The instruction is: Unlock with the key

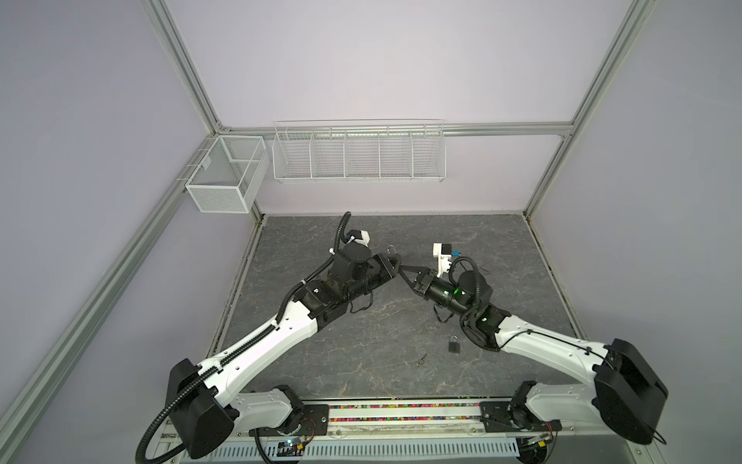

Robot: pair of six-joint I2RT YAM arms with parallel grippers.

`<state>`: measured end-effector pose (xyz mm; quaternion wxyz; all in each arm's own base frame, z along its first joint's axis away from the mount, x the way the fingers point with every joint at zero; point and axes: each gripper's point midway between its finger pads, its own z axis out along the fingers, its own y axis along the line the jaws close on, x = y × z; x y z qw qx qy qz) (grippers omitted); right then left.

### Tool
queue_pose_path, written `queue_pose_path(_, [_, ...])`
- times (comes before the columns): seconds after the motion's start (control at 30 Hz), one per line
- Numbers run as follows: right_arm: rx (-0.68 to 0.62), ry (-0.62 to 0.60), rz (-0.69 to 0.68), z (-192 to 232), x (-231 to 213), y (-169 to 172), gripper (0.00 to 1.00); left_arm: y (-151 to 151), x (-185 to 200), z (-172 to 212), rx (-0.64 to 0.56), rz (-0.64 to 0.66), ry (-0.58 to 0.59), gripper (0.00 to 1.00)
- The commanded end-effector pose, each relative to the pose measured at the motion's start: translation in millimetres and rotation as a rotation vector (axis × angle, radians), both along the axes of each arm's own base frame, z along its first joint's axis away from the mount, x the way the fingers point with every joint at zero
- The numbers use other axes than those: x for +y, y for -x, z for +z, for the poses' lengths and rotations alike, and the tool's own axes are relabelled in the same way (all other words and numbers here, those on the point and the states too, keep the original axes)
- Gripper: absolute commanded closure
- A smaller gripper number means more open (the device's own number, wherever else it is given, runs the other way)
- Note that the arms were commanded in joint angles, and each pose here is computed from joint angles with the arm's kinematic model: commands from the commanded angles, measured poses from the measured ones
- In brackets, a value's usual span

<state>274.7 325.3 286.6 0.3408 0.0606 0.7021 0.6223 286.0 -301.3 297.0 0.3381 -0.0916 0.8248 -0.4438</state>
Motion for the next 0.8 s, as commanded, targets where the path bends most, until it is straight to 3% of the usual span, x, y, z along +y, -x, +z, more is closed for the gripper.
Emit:
queue_pose_path(0.0, [-0.098, 0.048, 0.049, 25.2, 7.2, 18.5, 0.92, 2.5, -9.2, 17.5, -0.035, -0.034, -0.007, 1.0])
queue_pose_path(0.27, [-0.101, 0.308, 0.018, -15.1, 9.7, 18.8, 0.76, -11.8, 6.6, 34.8, -0.114, 0.042, -0.13, 1.0])
queue_pose_path(0.43, [-0.114, 0.396, -0.02, -24.7, -1.2, 18.8, 0.62, -17.7, 24.8, 42.8, -0.171, 0.104, -0.217, 1.0])
queue_pose_path(0.6, [-0.156, 0.526, -0.06, -23.4, -23.2, 20.4, 0.41, -17.3, 48.8, 44.6, -0.263, 0.141, -0.334, 1.0])
queue_pose_path(0.77, [-0.172, 0.654, -0.099, -24.1, -54.1, 25.3, 0.28, -10.3, 62.7, 29.2, -0.358, 0.104, -0.456, 1.0])
